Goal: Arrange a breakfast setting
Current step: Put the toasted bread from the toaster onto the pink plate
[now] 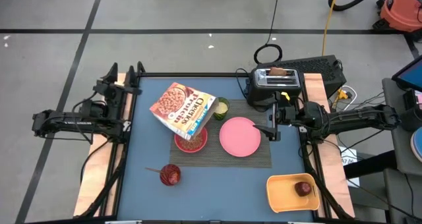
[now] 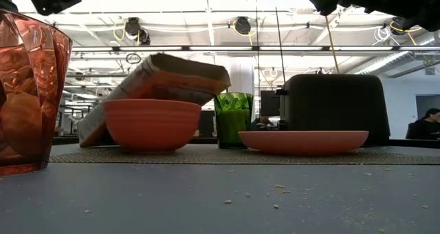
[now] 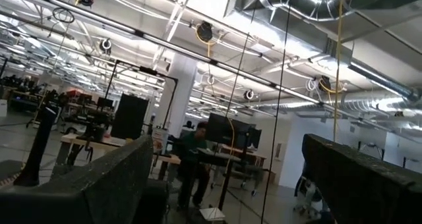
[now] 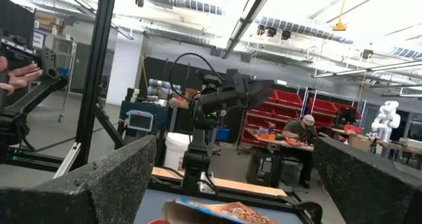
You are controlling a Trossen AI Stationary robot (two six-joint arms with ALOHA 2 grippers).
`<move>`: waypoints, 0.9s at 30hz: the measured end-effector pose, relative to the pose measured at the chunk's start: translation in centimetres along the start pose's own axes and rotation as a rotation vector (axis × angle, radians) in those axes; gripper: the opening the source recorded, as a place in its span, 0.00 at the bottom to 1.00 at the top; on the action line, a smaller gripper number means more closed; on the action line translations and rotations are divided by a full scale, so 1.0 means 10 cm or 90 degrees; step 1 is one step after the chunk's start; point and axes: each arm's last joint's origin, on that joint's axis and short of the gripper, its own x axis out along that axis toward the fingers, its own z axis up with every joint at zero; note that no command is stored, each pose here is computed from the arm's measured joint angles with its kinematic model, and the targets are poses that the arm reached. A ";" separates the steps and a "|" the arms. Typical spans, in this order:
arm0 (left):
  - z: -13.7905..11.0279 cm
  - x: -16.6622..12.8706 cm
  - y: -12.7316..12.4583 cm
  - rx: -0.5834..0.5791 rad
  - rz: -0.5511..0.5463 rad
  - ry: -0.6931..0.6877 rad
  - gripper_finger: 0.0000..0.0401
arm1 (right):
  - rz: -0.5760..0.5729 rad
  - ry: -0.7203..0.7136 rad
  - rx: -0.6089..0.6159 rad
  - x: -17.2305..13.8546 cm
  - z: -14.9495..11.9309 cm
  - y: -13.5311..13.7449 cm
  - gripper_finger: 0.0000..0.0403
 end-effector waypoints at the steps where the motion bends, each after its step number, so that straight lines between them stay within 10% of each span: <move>1: -0.01 0.00 -0.01 0.003 -0.003 0.004 0.98 | 0.000 0.000 0.000 0.00 0.00 0.00 0.98; 18: -0.09 0.00 -0.06 -0.114 -0.024 0.041 0.98 | -0.021 0.000 0.107 0.00 0.00 -0.01 0.98; 27: -0.40 -0.08 -0.26 -0.178 -0.215 0.171 0.98 | -0.170 0.061 0.090 0.16 0.28 -0.19 0.98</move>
